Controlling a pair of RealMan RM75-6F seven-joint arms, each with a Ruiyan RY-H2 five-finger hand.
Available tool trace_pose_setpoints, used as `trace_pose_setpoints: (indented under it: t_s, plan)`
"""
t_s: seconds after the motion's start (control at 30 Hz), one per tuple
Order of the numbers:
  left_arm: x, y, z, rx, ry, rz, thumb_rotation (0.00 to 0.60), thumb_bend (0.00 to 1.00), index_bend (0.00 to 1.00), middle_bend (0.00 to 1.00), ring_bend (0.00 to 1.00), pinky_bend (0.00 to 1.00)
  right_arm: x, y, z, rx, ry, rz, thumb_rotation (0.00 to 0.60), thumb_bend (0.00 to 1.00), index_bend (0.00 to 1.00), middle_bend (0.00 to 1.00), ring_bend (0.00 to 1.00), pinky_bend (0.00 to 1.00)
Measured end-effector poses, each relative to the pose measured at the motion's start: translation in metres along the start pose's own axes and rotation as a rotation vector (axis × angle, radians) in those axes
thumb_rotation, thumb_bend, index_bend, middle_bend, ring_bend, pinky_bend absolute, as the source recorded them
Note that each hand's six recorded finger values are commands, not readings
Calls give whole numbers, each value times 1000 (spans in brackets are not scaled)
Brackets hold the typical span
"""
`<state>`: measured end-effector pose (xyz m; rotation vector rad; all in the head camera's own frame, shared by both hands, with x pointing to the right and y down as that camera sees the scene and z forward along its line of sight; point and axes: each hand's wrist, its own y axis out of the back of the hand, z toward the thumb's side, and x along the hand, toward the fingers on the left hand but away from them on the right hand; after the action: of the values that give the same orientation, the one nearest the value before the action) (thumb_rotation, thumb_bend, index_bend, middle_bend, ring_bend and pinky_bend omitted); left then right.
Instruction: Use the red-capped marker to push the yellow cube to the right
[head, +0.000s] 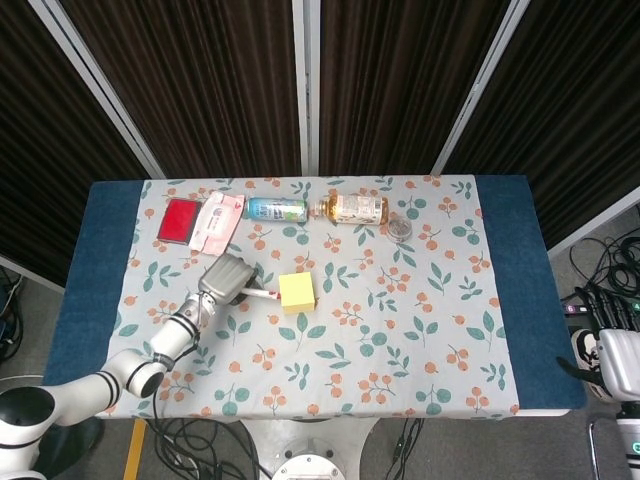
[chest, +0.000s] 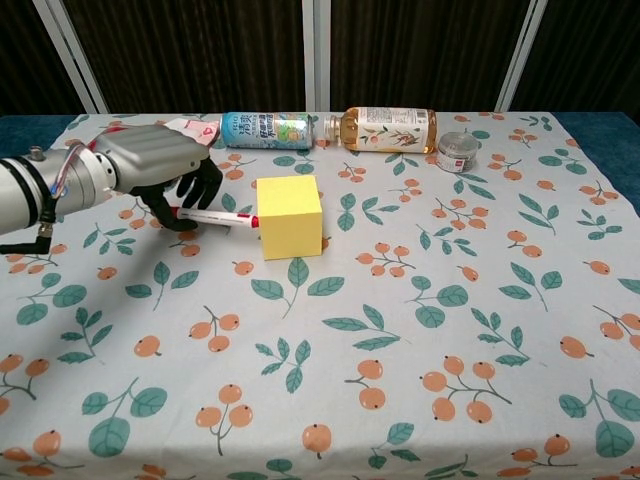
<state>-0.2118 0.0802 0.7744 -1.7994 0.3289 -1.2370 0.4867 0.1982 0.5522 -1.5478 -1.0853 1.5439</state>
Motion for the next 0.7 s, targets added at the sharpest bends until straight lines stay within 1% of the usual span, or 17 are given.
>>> trace_pose_setpoints:
  t_s: [0.23, 0.33, 0.57, 0.7]
  plan:
    - [-13, -4, -10, -55, 43, -37, 600, 491, 668, 707, 540, 681, -4, -2, 0, 0, 12, 6, 600, 0, 0, 0, 0, 0]
    - [-14, -5, -9, -54, 50, -49, 600, 491, 668, 706, 539, 681, -4, -2, -1, -4, 12, 6, 600, 0, 0, 0, 0, 0]
    - [3, 1, 13, -71, 23, -56, 600, 492, 668, 707, 540, 680, -1, 0, -4, 3, 4, 2, 600, 0, 0, 0, 0, 0]
    - [16, 6, 26, -49, 0, -56, 600, 491, 669, 707, 539, 681, -1, 0, -5, 2, -2, 4, 600, 0, 0, 0, 0, 0]
